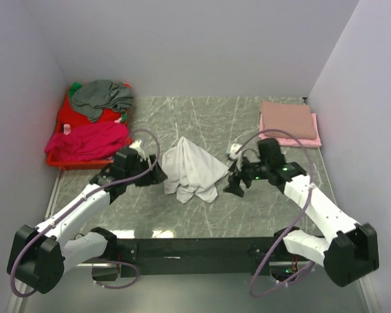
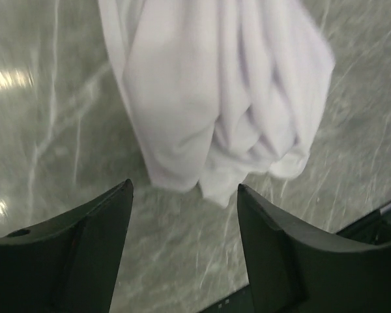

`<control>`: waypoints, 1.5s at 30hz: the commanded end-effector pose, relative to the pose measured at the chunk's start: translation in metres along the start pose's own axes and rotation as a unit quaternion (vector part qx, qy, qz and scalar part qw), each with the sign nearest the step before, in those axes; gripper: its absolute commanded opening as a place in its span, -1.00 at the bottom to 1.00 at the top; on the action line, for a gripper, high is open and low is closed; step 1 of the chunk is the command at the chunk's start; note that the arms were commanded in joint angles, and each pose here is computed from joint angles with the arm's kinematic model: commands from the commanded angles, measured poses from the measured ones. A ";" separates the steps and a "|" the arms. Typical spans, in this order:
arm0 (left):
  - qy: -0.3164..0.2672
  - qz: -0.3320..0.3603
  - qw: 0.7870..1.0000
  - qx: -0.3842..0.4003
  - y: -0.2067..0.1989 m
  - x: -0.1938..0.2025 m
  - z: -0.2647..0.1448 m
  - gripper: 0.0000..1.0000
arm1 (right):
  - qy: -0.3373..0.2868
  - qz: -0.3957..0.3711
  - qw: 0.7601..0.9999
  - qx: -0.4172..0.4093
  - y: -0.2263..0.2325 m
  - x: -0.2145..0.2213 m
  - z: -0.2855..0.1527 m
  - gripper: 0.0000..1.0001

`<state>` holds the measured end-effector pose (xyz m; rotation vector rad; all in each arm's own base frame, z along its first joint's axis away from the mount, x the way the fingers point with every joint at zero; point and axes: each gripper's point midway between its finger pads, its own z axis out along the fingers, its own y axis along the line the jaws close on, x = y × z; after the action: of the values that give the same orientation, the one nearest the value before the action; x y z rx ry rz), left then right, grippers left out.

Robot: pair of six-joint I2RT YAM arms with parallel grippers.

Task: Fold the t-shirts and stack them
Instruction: Move the tshirt to the center of the board

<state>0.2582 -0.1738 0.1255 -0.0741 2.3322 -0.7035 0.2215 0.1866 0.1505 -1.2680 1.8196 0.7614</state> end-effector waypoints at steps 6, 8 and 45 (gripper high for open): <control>0.042 -0.057 0.997 0.038 -0.002 0.040 0.006 0.31 | 0.131 -0.114 0.985 -0.023 0.025 0.037 0.069 0.67; 0.056 -0.053 0.996 0.036 -0.002 0.046 0.012 0.31 | 0.153 -0.121 0.981 -0.011 0.020 0.043 0.080 0.61; -0.337 0.087 0.930 0.123 -0.119 -0.153 -0.227 -0.99 | -0.096 -0.224 0.930 0.277 -0.003 -0.217 -0.187 -1.00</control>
<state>0.2232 -0.1461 0.3890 -0.0158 1.6154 -0.7889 0.2307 0.1565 0.4038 -1.2193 1.3609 0.1312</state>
